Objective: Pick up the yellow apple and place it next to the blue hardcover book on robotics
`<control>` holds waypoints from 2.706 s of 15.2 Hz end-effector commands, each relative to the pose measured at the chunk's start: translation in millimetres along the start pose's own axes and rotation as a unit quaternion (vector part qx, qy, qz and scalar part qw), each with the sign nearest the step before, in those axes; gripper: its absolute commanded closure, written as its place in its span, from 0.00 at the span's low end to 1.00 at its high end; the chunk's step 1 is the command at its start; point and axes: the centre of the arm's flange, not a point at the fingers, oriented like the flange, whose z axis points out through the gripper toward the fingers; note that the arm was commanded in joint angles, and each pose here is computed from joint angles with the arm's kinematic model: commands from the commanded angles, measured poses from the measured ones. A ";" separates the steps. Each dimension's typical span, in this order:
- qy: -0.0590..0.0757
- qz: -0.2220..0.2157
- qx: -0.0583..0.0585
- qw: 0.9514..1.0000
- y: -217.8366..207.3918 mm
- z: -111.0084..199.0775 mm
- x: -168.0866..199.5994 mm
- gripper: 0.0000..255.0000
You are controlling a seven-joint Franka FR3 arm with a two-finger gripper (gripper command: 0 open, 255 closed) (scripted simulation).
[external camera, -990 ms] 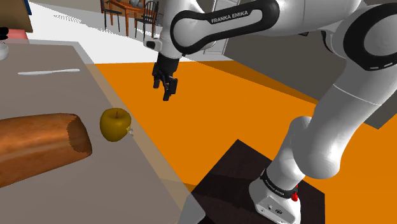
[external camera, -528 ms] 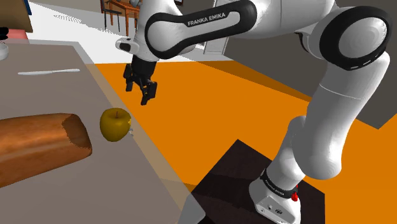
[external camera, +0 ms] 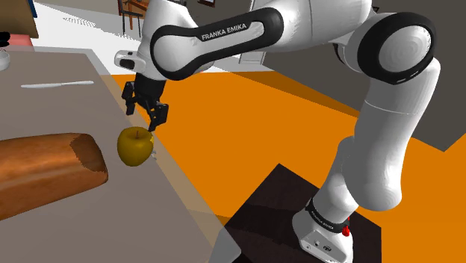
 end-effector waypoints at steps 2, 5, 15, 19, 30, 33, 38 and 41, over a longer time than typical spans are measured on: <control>0.000 -0.001 0.000 1.000 0.8 15.4 -0.1 0.00; 0.000 -0.001 0.000 1.000 0.8 23.7 -0.1 0.00; 0.000 -0.001 0.000 1.000 0.8 23.7 -0.1 1.00; 0.000 -0.001 0.000 1.000 0.8 23.7 -0.1 1.00; 0.000 -0.001 0.000 1.000 8.7 -22.6 6.7 1.00; 0.000 -0.001 0.000 1.000 11.3 -38.1 9.0 1.00; 0.000 -0.001 0.000 1.000 15.7 -63.8 12.8 1.00; 0.000 -0.001 0.000 1.000 18.3 -79.3 15.1 1.00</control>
